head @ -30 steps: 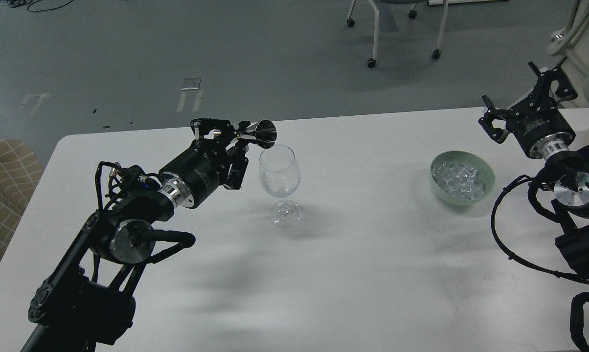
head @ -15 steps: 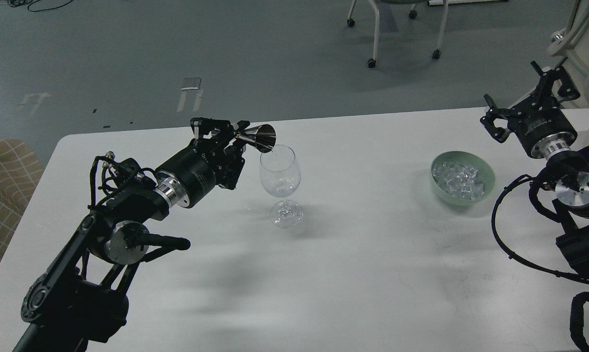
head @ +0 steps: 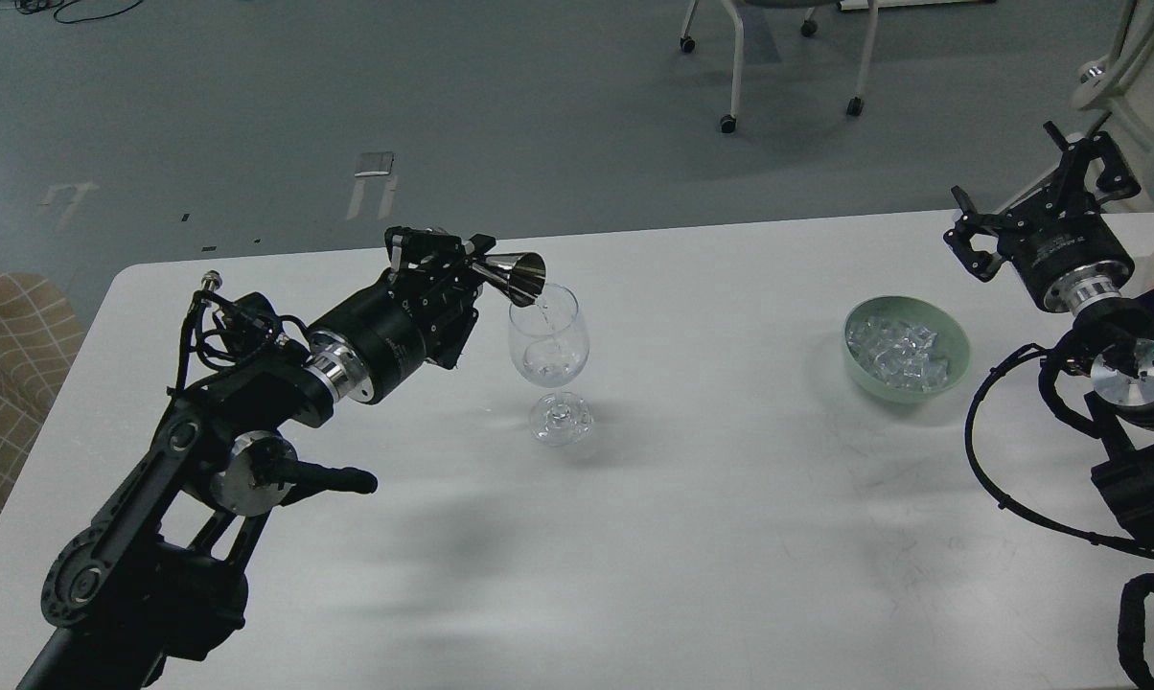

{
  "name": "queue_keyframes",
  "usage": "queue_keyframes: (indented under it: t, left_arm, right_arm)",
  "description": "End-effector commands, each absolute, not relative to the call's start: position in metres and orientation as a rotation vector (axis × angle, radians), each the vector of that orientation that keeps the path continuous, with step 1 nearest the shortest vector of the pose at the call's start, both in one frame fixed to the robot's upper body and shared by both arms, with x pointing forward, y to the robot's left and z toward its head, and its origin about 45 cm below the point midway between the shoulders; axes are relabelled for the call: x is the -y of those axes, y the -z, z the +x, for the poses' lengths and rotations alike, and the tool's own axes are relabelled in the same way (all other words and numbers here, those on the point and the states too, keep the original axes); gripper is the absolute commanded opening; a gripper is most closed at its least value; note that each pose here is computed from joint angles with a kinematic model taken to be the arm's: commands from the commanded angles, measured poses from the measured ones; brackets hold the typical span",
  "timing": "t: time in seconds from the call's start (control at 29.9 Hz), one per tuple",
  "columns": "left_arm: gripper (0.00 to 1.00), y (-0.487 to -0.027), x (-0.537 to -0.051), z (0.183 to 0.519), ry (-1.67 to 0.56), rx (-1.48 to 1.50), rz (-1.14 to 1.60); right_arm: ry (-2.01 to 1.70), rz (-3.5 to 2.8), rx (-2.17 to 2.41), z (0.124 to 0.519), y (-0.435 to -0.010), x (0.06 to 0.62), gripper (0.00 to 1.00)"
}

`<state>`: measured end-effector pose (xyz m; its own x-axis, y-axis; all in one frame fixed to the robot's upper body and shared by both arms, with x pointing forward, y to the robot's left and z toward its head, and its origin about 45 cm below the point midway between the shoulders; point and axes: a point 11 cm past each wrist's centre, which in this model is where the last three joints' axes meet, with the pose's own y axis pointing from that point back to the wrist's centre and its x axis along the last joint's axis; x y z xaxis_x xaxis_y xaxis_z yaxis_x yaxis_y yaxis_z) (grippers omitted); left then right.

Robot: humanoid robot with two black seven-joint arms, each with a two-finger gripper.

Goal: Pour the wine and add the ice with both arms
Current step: 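Tilt the jigger over the wine glass to pour with the left gripper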

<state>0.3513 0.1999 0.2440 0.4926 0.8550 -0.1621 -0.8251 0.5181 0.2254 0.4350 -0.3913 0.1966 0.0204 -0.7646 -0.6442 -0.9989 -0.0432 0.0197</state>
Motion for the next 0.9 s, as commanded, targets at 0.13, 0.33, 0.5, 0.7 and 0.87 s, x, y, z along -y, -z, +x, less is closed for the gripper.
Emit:
queue_keyframes:
  t: [0.13, 0.33, 0.5, 0.7, 0.87]
  left_arm:
    - [0.12, -0.242, -0.198, 0.352, -1.003, -0.188, 0.219]
    - [0.12, -0.251, -0.191, 0.356, -0.988, -0.182, 0.268]
    - [0.12, -0.257, -0.191, 0.361, -0.996, -0.135, 0.282]
    - [0.12, -0.257, -0.192, 0.362, -1.002, -0.116, 0.309]
    - [0.12, -0.259, -0.194, 0.364, -1.019, -0.059, 0.344]
  right_arm:
    - [-0.702, -1.863, -1.79, 0.433, -0.194, 0.391, 1.0]
    - [-0.7, -1.862, -1.792, 0.433, -0.195, 0.392, 1.0]
    - [-0.687, -1.86, -1.805, 0.432, -0.197, 0.399, 1.0]
    - [-0.676, -1.86, -1.815, 0.431, -0.199, 0.404, 1.0]
    - [-0.678, -1.855, -1.824, 0.427, -0.197, 0.407, 1.0]
